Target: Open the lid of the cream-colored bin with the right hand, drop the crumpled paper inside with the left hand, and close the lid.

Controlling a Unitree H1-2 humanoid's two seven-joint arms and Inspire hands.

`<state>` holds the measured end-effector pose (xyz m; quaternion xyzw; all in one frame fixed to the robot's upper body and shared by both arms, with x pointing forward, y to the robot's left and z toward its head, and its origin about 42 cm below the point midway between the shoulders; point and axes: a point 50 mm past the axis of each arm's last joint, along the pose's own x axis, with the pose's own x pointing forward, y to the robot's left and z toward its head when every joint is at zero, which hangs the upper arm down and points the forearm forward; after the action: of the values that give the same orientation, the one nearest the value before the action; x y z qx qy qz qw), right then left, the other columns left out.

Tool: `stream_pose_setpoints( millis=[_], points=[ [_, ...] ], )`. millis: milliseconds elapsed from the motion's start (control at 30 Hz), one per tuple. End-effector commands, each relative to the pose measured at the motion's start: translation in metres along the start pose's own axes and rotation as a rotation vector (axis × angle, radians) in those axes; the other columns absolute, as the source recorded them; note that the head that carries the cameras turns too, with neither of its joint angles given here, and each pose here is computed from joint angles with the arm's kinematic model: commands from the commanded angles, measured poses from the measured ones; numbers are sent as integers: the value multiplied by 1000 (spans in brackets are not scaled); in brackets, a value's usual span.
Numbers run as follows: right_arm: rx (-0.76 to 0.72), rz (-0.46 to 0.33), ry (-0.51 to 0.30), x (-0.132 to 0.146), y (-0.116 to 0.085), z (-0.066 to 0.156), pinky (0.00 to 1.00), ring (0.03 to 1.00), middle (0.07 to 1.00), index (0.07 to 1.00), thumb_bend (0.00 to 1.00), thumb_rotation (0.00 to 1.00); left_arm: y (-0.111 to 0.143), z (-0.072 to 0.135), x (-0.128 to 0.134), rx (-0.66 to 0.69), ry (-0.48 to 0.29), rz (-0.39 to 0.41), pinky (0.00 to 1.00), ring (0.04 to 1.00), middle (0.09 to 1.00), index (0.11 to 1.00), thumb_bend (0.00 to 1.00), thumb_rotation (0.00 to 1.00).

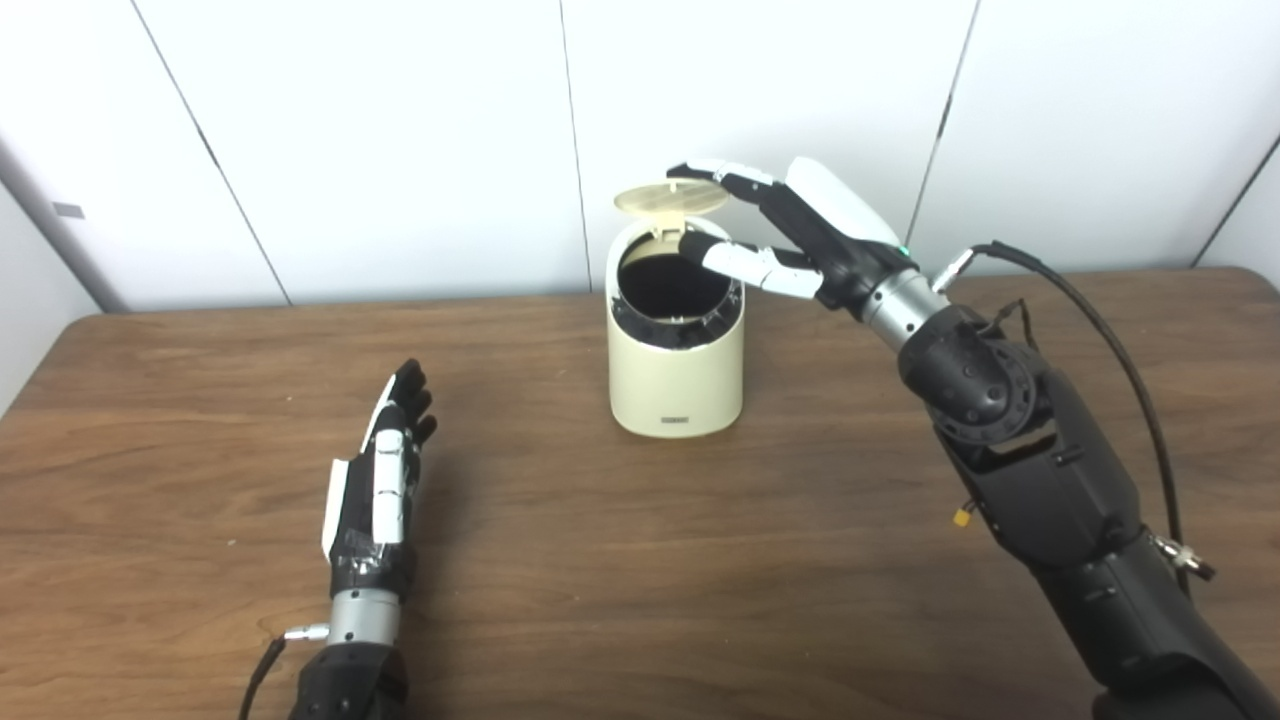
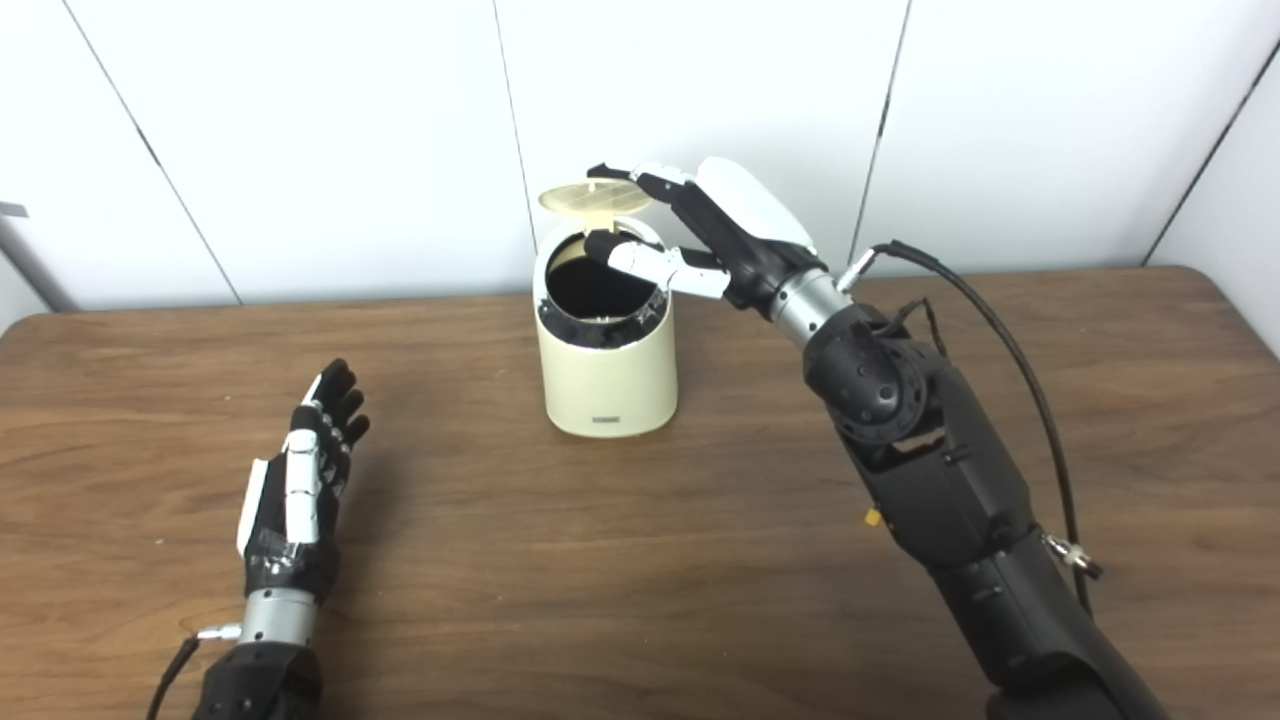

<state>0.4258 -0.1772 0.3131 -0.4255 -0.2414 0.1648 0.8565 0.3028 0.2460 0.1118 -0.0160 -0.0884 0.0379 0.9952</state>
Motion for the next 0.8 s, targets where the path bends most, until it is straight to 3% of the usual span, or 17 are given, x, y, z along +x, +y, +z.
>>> stream_pose_setpoints(
  millis=[0,433,767],
  points=[
    [-31,-44,-37,1,-20,8,891,926,911,849,542,974,2,-26,-20,7,104,9,963,968,971,963,484,996],
    [-50,-6,-8,-8,-11,4,878,936,919,852,542,949,-3,-23,-19,8,95,8,964,966,965,955,486,996],
    [-92,74,-1,-6,4,-1,910,949,925,861,598,958,-1,-21,-17,20,95,25,957,968,965,958,501,1000]
  ],
)
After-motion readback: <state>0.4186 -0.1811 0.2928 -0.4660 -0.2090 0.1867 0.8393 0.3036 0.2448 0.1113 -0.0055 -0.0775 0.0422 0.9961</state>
